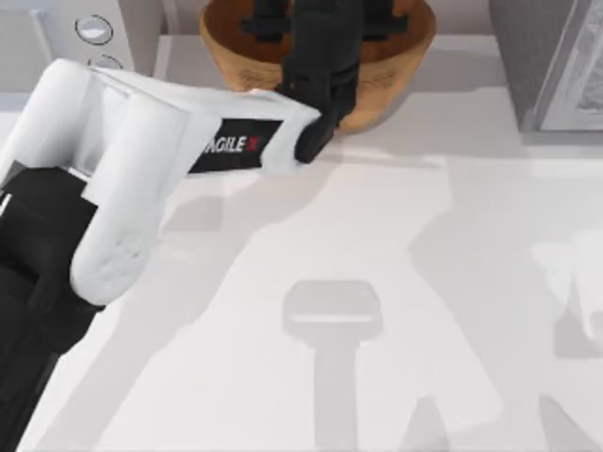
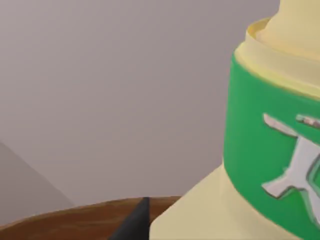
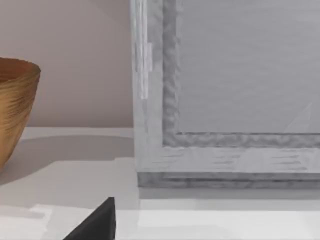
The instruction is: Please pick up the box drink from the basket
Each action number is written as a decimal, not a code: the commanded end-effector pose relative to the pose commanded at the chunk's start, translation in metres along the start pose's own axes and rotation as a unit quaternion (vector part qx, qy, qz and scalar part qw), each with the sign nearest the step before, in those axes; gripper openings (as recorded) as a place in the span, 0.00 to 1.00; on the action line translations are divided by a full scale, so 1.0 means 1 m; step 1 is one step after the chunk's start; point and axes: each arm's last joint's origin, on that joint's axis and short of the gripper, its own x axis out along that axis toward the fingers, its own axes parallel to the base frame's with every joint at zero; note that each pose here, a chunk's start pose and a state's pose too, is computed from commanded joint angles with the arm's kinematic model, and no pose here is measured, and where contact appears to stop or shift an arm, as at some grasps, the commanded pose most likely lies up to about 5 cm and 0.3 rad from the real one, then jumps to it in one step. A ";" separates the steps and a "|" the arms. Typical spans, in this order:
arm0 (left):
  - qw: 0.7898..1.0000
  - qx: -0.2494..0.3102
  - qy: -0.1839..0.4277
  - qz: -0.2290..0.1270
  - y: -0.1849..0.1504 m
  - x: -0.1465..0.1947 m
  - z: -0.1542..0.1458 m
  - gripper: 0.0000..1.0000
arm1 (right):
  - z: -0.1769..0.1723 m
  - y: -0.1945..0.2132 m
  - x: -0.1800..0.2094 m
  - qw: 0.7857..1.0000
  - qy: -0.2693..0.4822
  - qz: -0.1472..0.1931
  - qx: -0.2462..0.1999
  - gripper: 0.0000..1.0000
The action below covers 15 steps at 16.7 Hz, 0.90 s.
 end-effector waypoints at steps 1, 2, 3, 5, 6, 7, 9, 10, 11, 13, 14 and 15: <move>1.000 0.001 0.001 0.000 -0.001 0.001 0.006 0.00 | 0.000 0.000 0.000 1.000 0.000 0.000 0.000 1.00; 1.000 0.001 0.002 0.000 -0.002 0.002 0.015 0.00 | 0.000 0.000 0.000 1.000 0.000 0.000 0.000 1.00; 1.000 0.001 0.002 0.000 -0.002 0.003 0.025 0.00 | 0.000 0.000 0.000 1.000 0.000 0.000 0.000 1.00; 1.000 -0.001 0.000 0.001 -0.003 0.005 0.050 0.00 | 0.000 0.000 0.000 1.000 0.000 0.000 0.000 1.00; 1.000 -0.002 -0.001 0.002 -0.003 0.006 0.064 0.00 | 0.000 0.000 0.000 1.000 0.000 0.000 0.000 1.00; 1.000 -0.003 -0.002 0.002 -0.003 0.006 0.077 0.00 | 0.000 0.000 0.000 1.000 0.000 0.000 0.000 1.00; 1.000 -0.004 -0.004 0.003 -0.002 0.004 0.104 0.00 | 0.000 0.000 0.000 1.000 0.000 0.000 0.000 1.00; 1.000 -0.005 -0.005 0.003 -0.001 0.003 0.116 0.00 | 0.000 0.000 0.000 1.000 0.000 0.000 0.000 1.00; 1.000 -0.005 -0.006 0.002 -0.001 0.002 0.126 0.00 | 0.000 0.000 0.000 1.000 0.000 0.000 0.000 1.00; 1.000 -0.005 -0.006 0.002 0.000 0.000 0.141 0.00 | 0.000 0.000 0.000 1.000 0.000 0.000 0.000 1.00; 1.000 -0.005 -0.006 0.001 0.001 -0.001 0.145 0.00 | 0.000 0.000 0.000 1.000 0.000 0.000 0.000 1.00; 1.000 -0.005 -0.006 0.001 0.001 -0.001 0.146 0.00 | 0.000 0.000 0.000 1.000 0.000 0.000 0.000 1.00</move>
